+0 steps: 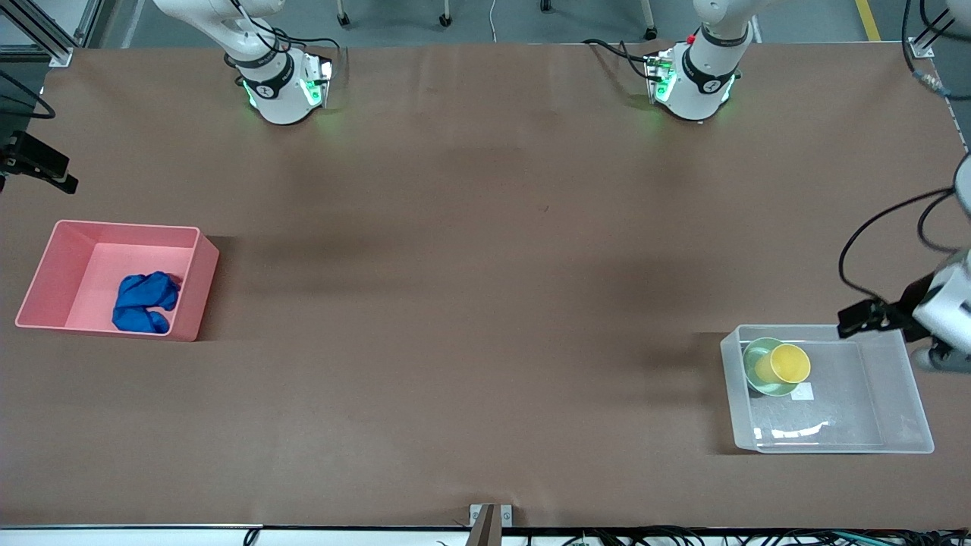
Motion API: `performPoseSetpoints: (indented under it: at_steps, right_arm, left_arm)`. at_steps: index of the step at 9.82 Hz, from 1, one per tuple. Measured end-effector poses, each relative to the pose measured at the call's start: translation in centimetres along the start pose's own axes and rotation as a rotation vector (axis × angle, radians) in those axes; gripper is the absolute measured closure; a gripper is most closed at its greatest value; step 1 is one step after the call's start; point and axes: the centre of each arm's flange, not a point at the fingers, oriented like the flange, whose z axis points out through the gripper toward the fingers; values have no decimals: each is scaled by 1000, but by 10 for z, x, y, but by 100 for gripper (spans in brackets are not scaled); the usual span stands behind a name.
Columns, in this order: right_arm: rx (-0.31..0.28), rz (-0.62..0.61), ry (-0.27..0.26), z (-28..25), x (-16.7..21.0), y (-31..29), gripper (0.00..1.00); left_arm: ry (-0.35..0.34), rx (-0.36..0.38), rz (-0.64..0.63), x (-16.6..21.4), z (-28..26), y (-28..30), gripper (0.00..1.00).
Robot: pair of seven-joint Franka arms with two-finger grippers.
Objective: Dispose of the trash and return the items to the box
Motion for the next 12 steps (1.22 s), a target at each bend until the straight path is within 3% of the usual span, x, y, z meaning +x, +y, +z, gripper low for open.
performPoseSetpoints:
  at_steps: [2, 5, 9, 12]
  right_arm:
    - [0, 1, -2, 1, 0, 1, 0]
    - [0, 2, -3, 1, 0, 1, 0]
    - [0, 3, -3, 1, 0, 1, 0]
    - [0, 3, -3, 1, 0, 2, 0]
  left_arm:
    - [6, 2, -12, -20, -56, 32, 0]
    - [-53, -57, -40, -53, -103, 65, 0]
    - [-123, -51, -66, -91, -118, 89, 0]
    - [-127, -37, -82, -125, -114, 88, 0]
